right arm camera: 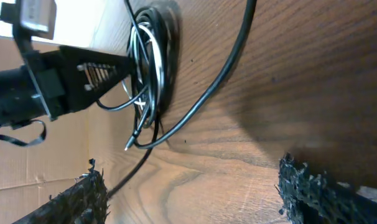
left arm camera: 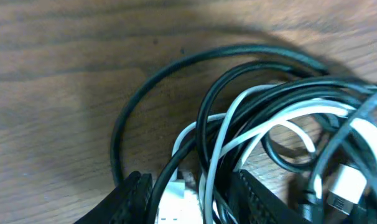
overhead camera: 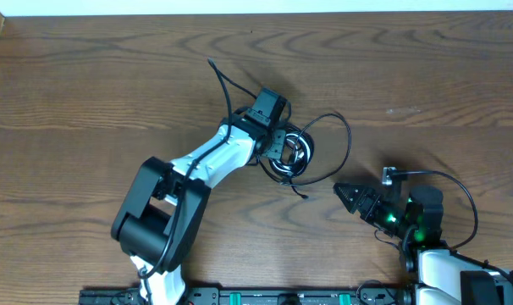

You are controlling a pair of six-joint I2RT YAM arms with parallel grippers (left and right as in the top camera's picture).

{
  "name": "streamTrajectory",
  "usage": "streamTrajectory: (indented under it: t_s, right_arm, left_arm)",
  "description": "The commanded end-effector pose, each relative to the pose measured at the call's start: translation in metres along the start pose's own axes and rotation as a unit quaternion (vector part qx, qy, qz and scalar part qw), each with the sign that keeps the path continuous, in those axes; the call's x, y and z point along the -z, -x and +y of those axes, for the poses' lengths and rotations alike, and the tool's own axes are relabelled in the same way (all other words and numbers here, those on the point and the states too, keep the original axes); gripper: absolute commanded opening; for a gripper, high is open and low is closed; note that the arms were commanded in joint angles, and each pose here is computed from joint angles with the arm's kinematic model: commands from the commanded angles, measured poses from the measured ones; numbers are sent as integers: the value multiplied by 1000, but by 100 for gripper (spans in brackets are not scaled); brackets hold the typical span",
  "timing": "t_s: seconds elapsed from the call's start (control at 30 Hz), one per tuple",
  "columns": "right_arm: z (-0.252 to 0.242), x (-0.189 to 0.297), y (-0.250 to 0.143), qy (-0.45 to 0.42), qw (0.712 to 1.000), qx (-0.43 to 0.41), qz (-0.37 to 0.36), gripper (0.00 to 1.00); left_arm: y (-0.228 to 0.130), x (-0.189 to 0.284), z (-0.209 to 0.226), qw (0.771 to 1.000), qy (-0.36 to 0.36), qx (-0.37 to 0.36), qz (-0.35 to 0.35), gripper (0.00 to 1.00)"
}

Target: Untangle cables

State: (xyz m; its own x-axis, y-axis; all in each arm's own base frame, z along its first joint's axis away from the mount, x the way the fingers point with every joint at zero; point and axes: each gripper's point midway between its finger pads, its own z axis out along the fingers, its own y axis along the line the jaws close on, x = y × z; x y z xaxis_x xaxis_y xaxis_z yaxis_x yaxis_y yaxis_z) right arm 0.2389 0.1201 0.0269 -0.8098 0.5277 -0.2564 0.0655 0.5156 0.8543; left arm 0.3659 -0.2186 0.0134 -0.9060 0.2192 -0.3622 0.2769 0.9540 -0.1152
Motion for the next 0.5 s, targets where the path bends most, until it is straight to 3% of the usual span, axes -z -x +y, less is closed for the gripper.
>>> streamTrajectory:
  t_s: [0.0, 0.07, 0.47]
  right_arm:
    - [-15, 1, -5, -29, 1000, -7, 0, 88]
    - [-16, 1, -4, -31, 999, -6, -3, 88]
    - [-30, 2, -7, -64, 998, -22, -4, 89]
  left_arm:
    - [-10, -10, -3, 1000, -10, -9, 19, 48]
    - [-10, -10, -4, 1000, -12, -9, 20, 52]
    - [-15, -10, -22, 998, -42, -31, 26, 52]
